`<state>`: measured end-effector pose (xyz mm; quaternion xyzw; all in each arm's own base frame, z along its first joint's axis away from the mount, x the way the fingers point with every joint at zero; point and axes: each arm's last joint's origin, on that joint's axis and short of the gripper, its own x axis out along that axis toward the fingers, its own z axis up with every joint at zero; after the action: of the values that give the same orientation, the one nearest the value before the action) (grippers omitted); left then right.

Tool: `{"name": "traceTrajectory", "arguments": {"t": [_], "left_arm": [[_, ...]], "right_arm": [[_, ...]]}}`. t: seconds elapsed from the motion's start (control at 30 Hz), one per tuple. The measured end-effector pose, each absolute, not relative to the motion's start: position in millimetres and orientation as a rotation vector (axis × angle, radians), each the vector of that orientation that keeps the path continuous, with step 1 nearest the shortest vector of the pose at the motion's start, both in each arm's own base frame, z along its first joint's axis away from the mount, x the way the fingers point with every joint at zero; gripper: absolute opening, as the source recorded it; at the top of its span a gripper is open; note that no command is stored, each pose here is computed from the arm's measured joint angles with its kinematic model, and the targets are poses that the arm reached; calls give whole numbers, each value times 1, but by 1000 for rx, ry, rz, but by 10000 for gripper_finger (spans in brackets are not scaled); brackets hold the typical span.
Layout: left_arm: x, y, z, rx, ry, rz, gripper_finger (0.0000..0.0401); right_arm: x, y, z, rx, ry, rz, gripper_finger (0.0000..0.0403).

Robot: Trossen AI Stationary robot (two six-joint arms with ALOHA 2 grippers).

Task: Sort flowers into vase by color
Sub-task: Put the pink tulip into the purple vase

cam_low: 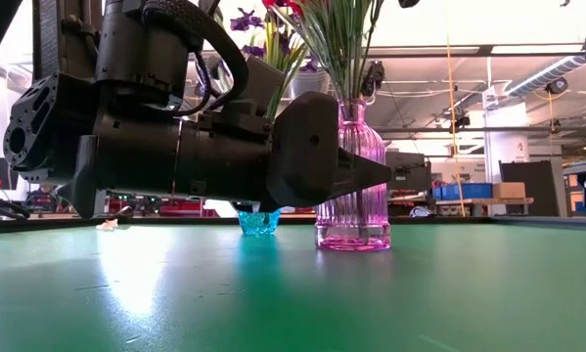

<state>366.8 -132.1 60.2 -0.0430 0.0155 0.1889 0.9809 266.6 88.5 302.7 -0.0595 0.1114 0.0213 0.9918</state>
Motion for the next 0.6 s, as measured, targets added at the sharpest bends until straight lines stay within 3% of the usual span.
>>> {"name": "traceTrajectory", "arguments": {"t": [0.6], "left_arm": [[367,-132,60,-94,34,381,268]], "right_arm": [[272,89,291,-134,280,24,22]]}}
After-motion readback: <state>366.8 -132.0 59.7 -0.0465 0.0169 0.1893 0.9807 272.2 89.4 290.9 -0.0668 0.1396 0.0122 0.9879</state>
